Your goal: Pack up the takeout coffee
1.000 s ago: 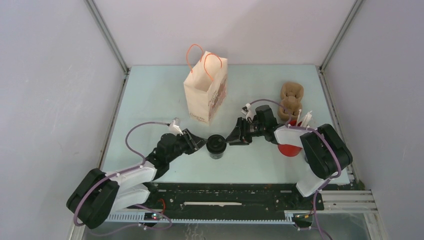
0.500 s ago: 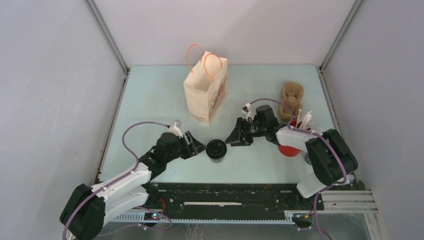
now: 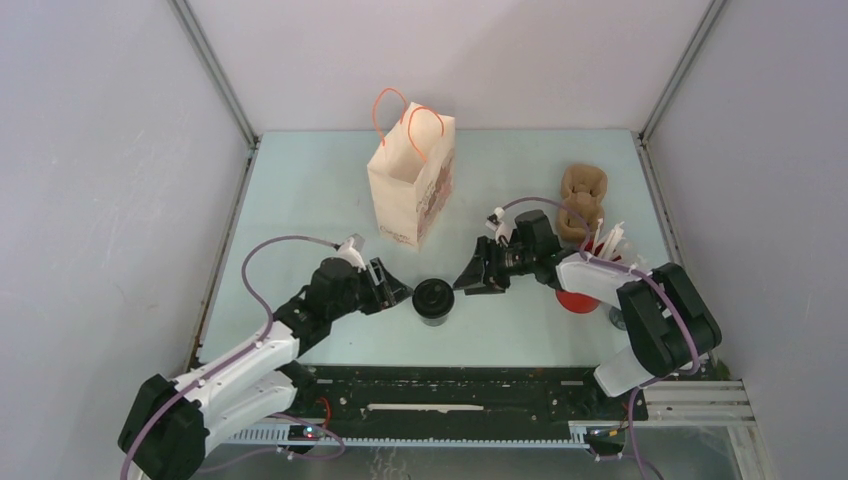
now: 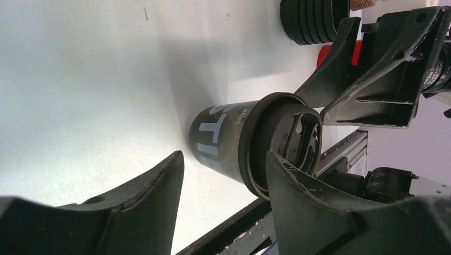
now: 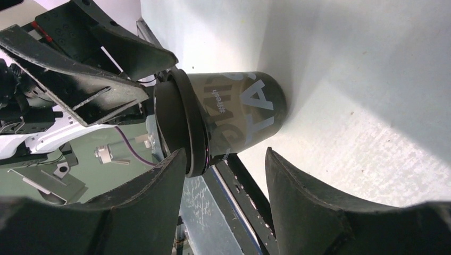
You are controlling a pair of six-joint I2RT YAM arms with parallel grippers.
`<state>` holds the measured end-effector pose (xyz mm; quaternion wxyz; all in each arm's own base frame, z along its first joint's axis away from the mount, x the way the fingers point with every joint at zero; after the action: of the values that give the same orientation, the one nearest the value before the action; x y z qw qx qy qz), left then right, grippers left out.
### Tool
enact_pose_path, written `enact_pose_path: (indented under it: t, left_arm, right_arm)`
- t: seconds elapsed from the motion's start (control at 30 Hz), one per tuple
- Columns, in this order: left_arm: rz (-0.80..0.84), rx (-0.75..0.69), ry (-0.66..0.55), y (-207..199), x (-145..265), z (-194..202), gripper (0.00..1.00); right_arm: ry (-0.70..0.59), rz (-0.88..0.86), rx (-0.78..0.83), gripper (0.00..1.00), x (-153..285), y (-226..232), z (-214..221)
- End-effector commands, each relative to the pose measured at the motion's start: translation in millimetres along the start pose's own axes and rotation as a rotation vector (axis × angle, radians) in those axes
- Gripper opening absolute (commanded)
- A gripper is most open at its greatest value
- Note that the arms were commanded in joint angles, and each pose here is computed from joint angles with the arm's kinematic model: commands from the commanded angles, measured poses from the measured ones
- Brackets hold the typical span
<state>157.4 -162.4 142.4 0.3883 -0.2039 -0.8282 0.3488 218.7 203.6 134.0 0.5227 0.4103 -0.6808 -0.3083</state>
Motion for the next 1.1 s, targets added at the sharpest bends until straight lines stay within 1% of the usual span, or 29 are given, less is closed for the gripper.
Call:
enact_pose_path:
  t: [0.0, 0.07, 0.13, 0.23, 0.37, 0.47, 0.63, 0.87, 1.07]
  left_arm:
    - [0.016, -0.023, -0.016, -2, 6, -2, 0.62]
    - [0.001, -0.026, -0.028, 1, 8, -2, 0.61]
    - [-0.01, -0.028, -0.025, 3, 9, -1, 0.61]
    - [-0.005, -0.025, -0.004, 4, 4, 1, 0.61]
    - [0.001, -0.02, 0.018, 4, -2, 3, 0.6]
    - [0.015, -0.014, 0.025, 4, -5, 4, 0.58]
    - [0.033, 0.004, 0.035, 5, -9, 7, 0.55]
    - [0.041, 0.023, 0.052, 11, -7, 14, 0.51]
    - [0.036, 0.038, 0.049, 16, -5, 20, 0.49]
  right_arm:
    - [-0.002, -0.043, 0.04, 0.67, 6, 8, 5]
    - [0.005, -0.051, 0.045, 0.7, 6, 11, 9]
    - [0.014, -0.07, 0.043, 0.7, 4, 13, 11]
    - [0.028, -0.089, 0.016, 0.63, -1, 12, 14]
    - [0.04, -0.112, 0.005, 0.61, -7, 13, 17]
    - [0.041, -0.129, -0.002, 0.6, -10, 15, 18]
    - [0.044, -0.126, -0.032, 0.47, -13, 11, 19]
    - [0.045, -0.11, -0.045, 0.43, -16, 8, 24]
    - [0.008, -0.077, -0.037, 0.34, -20, 5, 28]
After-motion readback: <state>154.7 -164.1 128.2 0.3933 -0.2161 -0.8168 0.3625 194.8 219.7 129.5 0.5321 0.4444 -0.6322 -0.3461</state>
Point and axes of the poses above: each gripper's point midway between its finger pads, its own x axis back along the fingers, its own y axis along the line the jaws close on, z = x × y, the point moved 8 cm from there along x, back along the fingers, and after that the axes turned 3 degrees about x, right-handed, at the moved point
